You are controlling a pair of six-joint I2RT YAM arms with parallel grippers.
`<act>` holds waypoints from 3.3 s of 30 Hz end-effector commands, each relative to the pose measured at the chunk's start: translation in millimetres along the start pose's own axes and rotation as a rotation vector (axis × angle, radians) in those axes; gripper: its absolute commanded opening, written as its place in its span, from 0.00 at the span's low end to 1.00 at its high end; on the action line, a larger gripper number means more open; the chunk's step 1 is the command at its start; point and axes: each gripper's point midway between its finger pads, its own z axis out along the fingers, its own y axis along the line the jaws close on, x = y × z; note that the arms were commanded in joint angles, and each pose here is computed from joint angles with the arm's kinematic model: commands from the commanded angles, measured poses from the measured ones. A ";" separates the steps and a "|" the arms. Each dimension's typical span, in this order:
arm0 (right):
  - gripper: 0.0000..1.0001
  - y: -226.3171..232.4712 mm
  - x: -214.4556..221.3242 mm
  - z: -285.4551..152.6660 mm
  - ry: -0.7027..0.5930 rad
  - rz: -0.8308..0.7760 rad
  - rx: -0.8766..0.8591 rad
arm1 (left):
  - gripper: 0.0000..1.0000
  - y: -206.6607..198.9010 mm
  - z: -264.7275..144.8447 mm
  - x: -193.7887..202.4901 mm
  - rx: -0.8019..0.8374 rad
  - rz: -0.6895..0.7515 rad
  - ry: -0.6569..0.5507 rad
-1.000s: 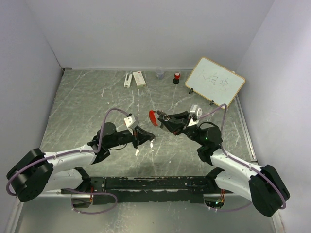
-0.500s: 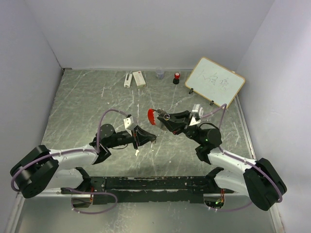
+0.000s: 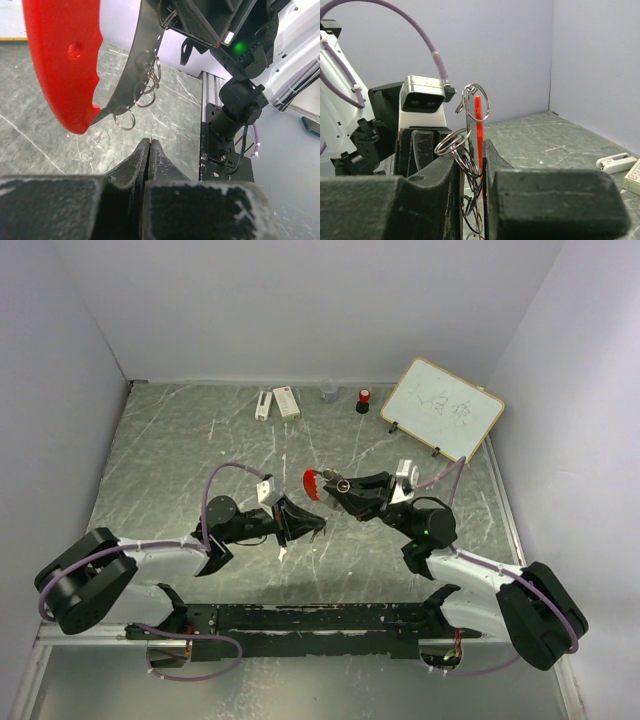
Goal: Put the keys on the keyring
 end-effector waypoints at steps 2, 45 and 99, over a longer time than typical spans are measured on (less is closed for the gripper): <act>0.00 8.2 -11.9 -2.5 -0.056 -0.047 -0.038 | 0.07 -5.6 5.0 -19.2 0.036 0.003 -0.079; 0.00 20.6 -13.6 -6.8 -0.099 -0.045 -0.101 | 0.07 16.7 13.3 -16.2 -0.012 -0.149 -0.145; 0.00 8.1 -15.9 0.0 -0.114 -0.072 -0.055 | 0.07 16.4 19.7 -3.7 0.016 -0.196 -0.091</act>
